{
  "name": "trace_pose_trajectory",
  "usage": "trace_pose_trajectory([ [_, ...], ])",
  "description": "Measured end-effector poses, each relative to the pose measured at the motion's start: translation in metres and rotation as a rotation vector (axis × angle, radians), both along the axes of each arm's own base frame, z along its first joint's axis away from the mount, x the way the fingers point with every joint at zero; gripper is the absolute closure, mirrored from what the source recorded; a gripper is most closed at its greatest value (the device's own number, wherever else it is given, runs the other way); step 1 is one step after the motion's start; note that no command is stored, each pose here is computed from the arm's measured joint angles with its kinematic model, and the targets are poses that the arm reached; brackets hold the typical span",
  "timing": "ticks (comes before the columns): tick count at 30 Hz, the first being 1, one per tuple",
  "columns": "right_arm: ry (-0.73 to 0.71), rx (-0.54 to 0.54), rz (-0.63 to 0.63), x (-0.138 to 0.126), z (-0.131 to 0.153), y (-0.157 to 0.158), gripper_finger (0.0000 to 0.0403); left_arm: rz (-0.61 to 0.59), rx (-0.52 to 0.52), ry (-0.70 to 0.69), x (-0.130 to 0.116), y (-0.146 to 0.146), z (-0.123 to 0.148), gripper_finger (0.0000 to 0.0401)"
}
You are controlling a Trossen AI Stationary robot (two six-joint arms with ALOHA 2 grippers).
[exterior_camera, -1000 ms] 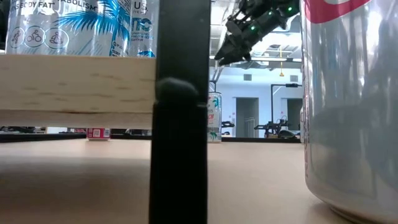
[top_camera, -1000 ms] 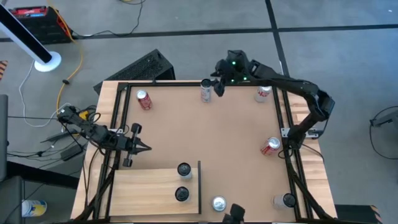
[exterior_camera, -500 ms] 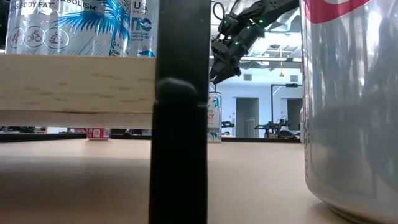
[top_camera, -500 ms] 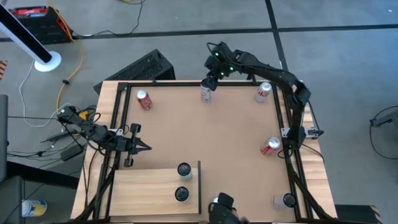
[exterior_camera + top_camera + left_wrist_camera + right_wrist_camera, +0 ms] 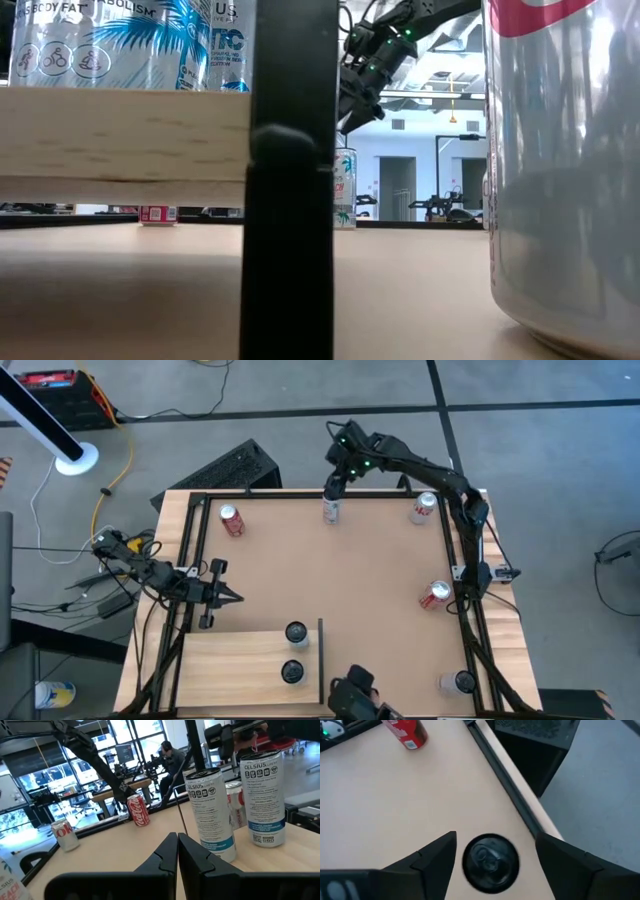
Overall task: Place canned beverage on shelf
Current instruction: Put the top white and pink soda can on the shelf
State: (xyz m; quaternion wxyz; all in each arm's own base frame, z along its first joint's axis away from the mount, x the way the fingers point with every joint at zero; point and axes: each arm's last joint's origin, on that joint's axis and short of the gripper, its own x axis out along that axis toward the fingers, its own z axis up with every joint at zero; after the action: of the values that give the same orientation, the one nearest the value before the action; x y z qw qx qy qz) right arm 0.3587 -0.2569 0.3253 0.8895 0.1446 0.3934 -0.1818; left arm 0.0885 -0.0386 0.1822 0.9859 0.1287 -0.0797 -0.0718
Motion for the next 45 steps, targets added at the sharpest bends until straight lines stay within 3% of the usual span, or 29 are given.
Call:
trace_pose_trajectory([
  [11,0.058,0.009,0.014,-0.002,-0.003,0.004,0.0036,0.001,0.006,-0.001,0.0,0.0,0.0,0.0401],
  [21,0.085,-0.016,0.039,0.005,-0.005,0.015,0.0035,0.001,0.016,0.015,0.0,0.0,-0.002,0.0401],
  [31,0.128,-0.02,0.039,0.009,-0.034,0.018,0.0035,0.001,0.016,0.014,0.0,0.0,-0.002,0.0401],
  [45,0.12,-0.065,0.015,0.012,-0.035,0.018,0.0035,0.001,0.017,0.016,0.0,0.0,-0.002,0.0401],
])
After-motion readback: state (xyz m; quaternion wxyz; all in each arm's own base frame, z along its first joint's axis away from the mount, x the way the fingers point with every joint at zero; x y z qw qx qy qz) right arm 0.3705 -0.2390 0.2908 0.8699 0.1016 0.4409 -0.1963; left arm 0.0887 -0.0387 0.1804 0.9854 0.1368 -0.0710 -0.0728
